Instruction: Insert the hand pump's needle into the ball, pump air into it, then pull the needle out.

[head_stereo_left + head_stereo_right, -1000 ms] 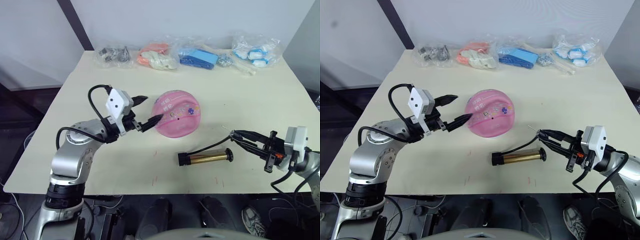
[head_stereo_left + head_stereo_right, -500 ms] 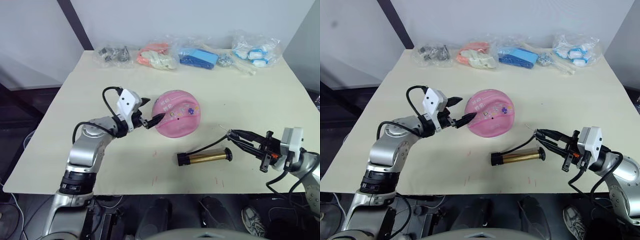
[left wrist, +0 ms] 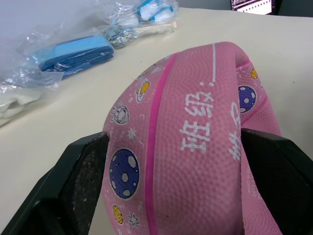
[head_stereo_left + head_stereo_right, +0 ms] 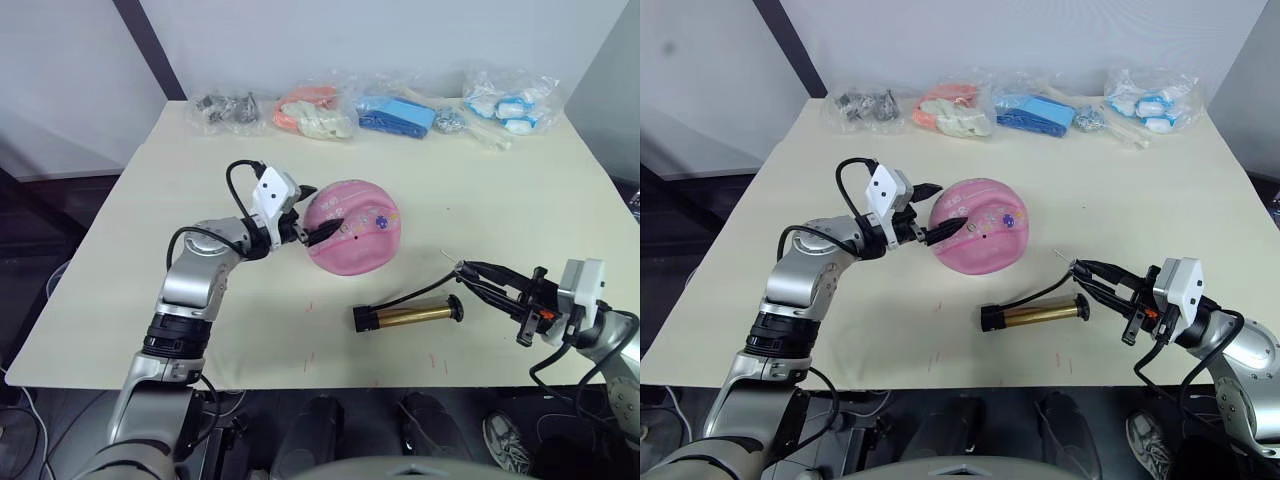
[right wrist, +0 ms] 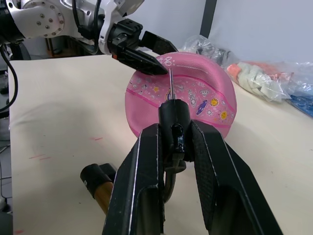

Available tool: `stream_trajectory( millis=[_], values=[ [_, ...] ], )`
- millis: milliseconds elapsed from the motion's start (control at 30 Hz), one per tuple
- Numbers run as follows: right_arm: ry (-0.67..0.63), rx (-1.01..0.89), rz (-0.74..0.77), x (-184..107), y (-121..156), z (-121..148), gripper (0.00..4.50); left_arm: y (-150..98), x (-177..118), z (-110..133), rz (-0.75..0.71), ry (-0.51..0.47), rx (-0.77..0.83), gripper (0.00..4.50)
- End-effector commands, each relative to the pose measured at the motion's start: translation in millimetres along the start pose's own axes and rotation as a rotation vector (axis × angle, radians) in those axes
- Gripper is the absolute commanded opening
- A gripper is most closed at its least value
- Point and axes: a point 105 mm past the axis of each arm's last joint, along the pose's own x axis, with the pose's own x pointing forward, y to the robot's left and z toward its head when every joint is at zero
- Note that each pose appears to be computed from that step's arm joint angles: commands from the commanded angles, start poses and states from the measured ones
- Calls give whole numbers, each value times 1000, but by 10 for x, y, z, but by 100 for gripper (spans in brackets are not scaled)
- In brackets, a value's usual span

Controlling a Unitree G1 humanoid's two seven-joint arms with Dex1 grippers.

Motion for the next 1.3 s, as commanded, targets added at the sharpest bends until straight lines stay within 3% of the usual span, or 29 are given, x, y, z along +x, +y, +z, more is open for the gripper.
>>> stream_trajectory(
  millis=[33,167,233,633,1033,1167,1300],
  values=[
    [-42,-43,20,24,45,123,29,16,3,108,-6,-30,57,448],
    [-45,-26,14,17,45,116,29,-7,1,79,-14,-25,55,448],
    [-42,-24,18,13,49,110,29,-12,-9,48,-24,5,73,398],
    [-37,-21,20,-4,44,84,29,33,-96,-10,-104,213,137,398],
    [-42,-19,18,0,60,77,29,31,-138,-45,-126,334,146,398],
    [-43,-21,17,0,61,75,29,26,-126,-42,-114,335,137,398],
    [-44,-21,17,5,55,72,29,16,-95,-19,-101,323,114,264]
  ],
)
